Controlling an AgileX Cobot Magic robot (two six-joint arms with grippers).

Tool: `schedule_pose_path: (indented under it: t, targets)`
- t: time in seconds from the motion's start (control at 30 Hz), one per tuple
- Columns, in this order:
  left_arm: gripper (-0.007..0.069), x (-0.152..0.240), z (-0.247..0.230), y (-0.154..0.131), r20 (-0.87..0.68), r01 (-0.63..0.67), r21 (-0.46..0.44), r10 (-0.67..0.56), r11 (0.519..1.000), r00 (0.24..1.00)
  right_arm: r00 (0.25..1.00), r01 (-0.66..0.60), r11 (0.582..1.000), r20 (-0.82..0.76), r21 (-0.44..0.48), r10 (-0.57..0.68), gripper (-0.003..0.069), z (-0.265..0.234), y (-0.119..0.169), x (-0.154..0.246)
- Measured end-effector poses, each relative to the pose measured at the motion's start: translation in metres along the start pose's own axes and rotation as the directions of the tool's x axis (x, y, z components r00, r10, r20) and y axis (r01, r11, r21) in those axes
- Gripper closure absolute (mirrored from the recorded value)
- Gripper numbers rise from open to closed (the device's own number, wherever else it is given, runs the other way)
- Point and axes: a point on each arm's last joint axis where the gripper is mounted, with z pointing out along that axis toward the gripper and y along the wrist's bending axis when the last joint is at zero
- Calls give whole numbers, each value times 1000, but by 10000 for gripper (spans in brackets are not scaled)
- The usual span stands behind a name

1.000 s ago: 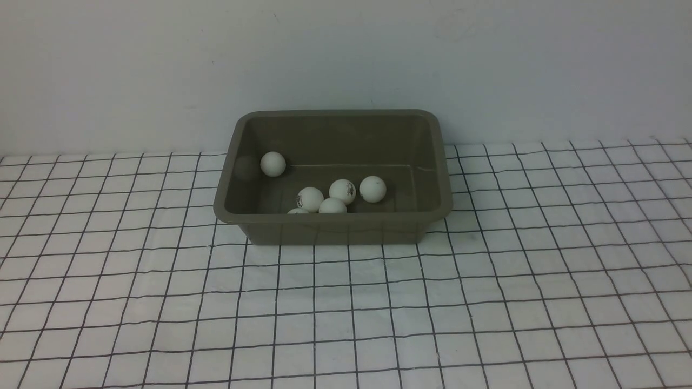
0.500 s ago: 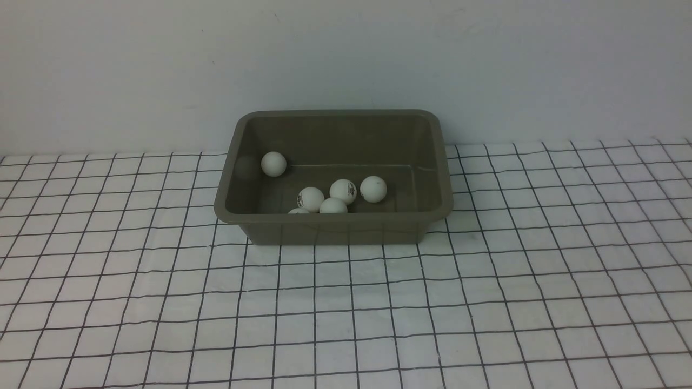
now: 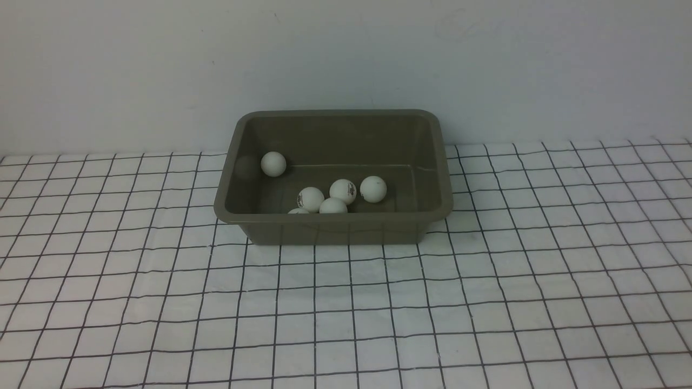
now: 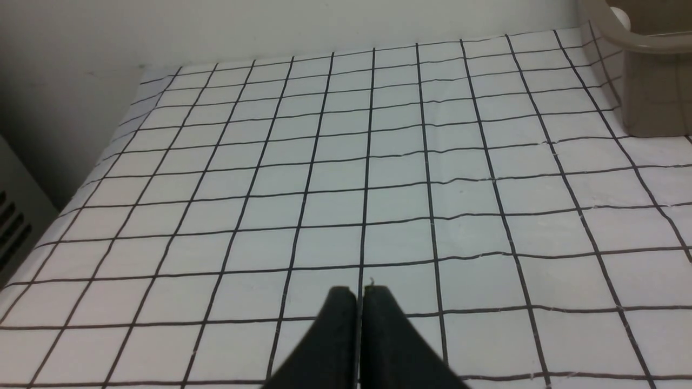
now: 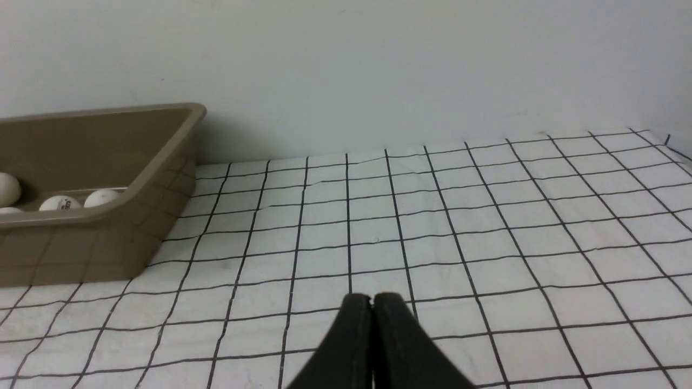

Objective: Put the table tennis balls into the box on the white checkered tablecloth.

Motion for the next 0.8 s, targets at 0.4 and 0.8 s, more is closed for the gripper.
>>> schedule_pose_path:
  t: [0.4, 0.8]
  targets:
    - [629, 0, 0, 0, -2, 1, 0, -1, 1000, 1000, 1000, -11, 1000, 16, -4, 11, 676, -3, -1, 13]
    - [629, 0, 0, 0, -2, 1, 0, -1, 1000, 1000, 999, -14, 1000, -43, 5, 14, 676, -4, -2, 18]
